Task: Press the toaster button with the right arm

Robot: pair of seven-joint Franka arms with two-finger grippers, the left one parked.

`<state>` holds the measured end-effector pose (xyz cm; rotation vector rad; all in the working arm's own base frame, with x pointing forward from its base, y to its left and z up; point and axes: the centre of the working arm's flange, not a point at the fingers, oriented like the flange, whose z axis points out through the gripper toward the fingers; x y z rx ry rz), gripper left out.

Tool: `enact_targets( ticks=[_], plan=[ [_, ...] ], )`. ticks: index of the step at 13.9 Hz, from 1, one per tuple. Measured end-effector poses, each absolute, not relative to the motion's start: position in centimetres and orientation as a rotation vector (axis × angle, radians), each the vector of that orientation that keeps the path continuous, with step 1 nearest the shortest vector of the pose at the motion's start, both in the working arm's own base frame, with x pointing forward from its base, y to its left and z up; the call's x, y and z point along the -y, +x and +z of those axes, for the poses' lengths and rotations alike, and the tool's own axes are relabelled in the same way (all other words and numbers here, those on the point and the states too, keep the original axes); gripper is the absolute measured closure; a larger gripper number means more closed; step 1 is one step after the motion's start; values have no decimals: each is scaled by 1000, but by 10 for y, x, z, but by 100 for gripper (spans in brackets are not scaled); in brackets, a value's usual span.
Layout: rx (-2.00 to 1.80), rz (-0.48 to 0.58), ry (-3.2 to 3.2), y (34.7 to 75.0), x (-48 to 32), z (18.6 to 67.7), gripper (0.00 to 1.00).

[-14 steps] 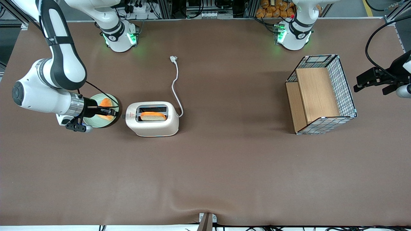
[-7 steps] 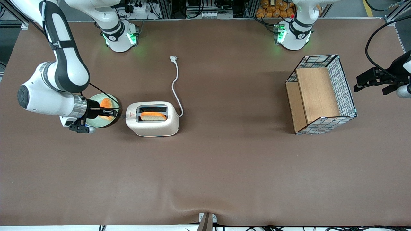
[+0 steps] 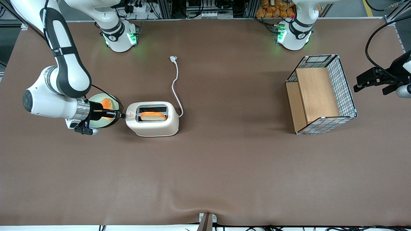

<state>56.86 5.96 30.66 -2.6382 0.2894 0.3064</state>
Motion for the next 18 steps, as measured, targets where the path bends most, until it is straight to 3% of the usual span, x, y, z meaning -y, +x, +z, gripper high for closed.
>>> enact_targets(
  ticks=[18],
  plan=[
    [-200, 289, -2545, 569, -34, 268, 99]
  ],
)
